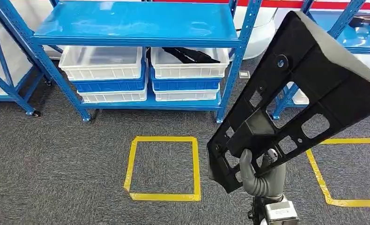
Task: Take the parts from the cabinet and place them on the table.
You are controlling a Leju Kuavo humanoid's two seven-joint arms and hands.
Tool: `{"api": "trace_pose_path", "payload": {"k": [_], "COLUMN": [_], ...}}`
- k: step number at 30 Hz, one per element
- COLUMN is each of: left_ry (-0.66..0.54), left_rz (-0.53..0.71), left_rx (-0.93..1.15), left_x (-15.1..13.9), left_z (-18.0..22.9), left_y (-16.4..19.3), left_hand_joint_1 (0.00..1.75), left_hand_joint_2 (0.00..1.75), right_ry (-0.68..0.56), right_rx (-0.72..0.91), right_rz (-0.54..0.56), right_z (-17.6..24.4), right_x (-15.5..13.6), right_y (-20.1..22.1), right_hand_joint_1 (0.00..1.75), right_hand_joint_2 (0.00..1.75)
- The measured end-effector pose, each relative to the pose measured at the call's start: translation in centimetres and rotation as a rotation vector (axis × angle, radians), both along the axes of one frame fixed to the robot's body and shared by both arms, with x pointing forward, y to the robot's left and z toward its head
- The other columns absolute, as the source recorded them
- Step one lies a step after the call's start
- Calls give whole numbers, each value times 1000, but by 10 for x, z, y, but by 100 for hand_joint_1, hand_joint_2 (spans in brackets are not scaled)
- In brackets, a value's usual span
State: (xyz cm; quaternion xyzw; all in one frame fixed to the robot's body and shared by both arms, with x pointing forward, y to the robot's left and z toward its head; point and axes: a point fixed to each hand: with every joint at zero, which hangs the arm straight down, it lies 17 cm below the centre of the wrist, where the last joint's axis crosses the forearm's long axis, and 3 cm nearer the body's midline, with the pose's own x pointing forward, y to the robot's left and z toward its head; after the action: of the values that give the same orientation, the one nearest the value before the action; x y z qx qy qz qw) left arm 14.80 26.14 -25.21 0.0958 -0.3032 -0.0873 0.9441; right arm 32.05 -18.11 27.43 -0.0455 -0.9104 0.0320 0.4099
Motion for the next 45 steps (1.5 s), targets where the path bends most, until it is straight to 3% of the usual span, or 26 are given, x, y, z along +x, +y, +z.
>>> {"api": "trace_pose_path", "payload": {"k": [45], "left_ry": [-8], "left_rz": [-7], "left_rx": [7], "left_x": [5], "left_z": [1], "left_y": [1], "left_hand_joint_1": [0], "left_hand_joint_2": [175], "right_ry": [-6], "right_rx": [-31], "right_rz": [3], "right_z": [-2], "right_x": [-3], "right_y": [1], "right_hand_joint_1": [175], "right_hand_joint_2": [175]}}
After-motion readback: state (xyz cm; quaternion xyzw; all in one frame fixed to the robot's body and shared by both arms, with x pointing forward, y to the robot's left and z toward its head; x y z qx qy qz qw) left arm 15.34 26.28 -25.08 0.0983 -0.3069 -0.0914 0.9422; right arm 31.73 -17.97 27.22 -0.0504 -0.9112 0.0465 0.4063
